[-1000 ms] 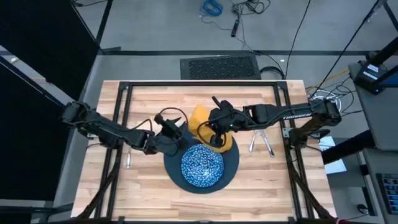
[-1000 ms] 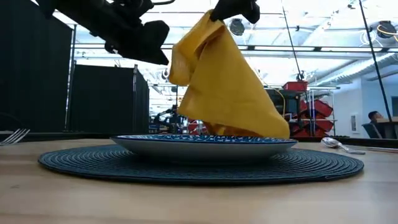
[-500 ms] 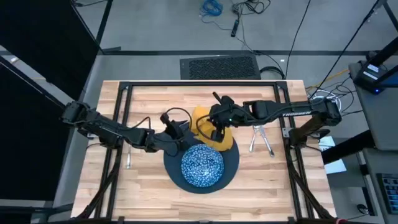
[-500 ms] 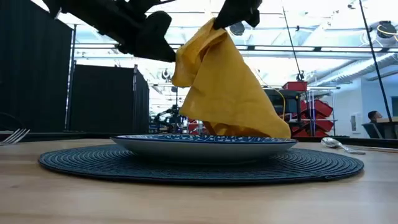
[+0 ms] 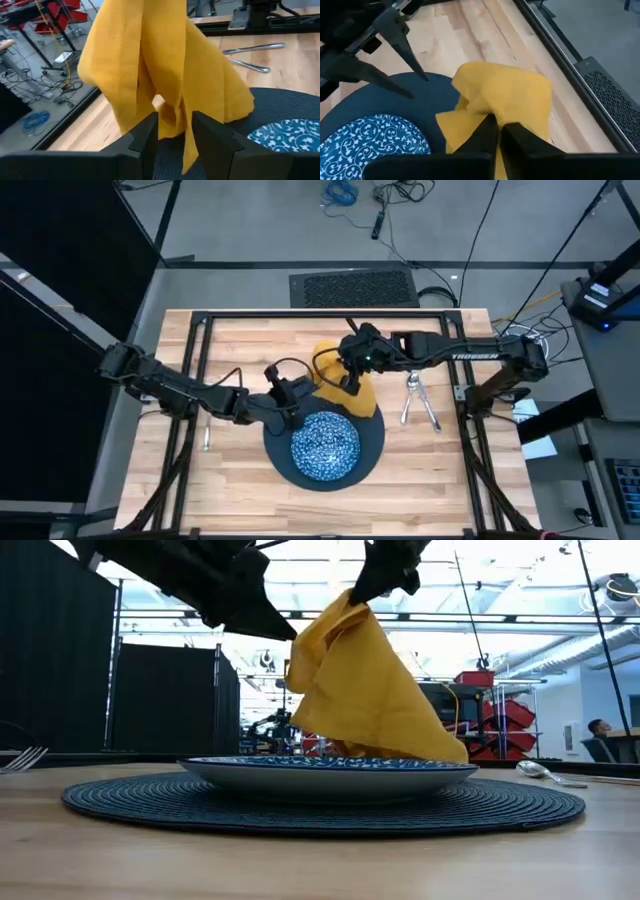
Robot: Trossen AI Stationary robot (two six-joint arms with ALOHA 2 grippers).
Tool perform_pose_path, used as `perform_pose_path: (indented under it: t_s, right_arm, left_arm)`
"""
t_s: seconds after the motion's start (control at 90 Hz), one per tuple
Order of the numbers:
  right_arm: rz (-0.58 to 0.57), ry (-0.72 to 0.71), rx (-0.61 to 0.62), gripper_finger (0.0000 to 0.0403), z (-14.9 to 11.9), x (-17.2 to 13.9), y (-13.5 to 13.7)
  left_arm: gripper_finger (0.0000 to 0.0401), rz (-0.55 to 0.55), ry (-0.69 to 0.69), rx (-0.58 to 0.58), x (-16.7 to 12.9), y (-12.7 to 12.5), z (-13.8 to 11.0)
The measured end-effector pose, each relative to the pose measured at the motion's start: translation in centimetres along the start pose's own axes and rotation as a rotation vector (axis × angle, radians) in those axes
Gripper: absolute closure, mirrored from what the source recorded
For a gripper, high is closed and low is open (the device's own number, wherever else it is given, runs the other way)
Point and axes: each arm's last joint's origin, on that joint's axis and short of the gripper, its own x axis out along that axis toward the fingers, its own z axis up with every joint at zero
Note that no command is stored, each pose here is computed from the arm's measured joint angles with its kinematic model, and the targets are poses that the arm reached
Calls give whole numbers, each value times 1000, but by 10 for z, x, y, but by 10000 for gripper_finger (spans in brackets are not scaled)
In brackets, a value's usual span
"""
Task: Set table place
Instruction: Fold the yellow table napkin
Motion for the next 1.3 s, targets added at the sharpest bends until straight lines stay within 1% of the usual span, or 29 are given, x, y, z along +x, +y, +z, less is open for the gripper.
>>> perform_pose_path:
  t_s: [0.189,0.433,0.556,0.667,0.756,0.889,1.044,1.144,1.3]
  right_arm:
    - [28,-15,5,403,1,-1,5]
    - [30,-20,11,403,1,-1,6]
    - [30,-22,11,403,1,-1,6]
    - [35,-34,15,403,3,-1,6]
    - [71,-43,18,403,4,-2,8]
    - [87,-45,14,403,4,-2,10]
    - [86,-38,9,403,3,-2,10]
    - [86,-38,5,403,3,-2,10]
    - [87,-48,-3,403,4,-2,10]
  left_arm:
    - [294,102,-4,-1,0,3,0]
    - [294,105,-14,-15,1,3,1]
    - [294,89,-35,-35,3,0,1]
    - [294,86,-21,-21,8,-4,-4]
    - [294,94,-5,-11,14,-6,-9]
    - [294,185,-1,-2,19,-7,-15]
    - [294,306,1,19,17,-6,-16]
    - [294,335,2,38,17,-5,-16]
    - [294,335,2,38,17,-5,-16]
